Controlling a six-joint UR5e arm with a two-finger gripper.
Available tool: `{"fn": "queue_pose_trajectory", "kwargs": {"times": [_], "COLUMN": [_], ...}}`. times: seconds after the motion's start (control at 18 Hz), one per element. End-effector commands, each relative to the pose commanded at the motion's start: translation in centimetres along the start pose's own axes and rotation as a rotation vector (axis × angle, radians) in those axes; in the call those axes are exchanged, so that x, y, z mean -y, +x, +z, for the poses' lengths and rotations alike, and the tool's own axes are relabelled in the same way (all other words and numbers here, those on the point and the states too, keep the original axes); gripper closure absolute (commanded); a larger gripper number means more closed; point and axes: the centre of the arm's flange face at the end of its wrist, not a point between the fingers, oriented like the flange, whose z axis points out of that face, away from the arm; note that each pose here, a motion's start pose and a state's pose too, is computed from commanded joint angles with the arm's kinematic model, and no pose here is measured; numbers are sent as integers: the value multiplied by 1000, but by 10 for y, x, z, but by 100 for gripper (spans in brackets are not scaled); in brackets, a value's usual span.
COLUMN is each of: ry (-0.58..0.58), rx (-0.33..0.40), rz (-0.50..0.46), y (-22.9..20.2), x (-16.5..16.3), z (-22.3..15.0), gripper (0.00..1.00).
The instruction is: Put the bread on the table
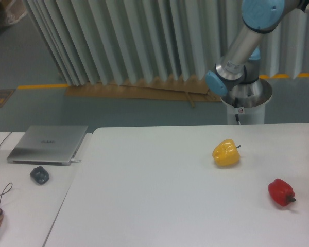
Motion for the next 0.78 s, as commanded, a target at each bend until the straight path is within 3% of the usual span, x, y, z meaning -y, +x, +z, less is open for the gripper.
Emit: {"fn": "queue_pose_trajectory", "kwargs": {"times": [0.39,0.78], "ry": [21,91], "rx": [17,10], "rz": [3,-29], "y": [2,5], "x": [13,65], "z": [-30,-81], "gripper": [63,63]}}
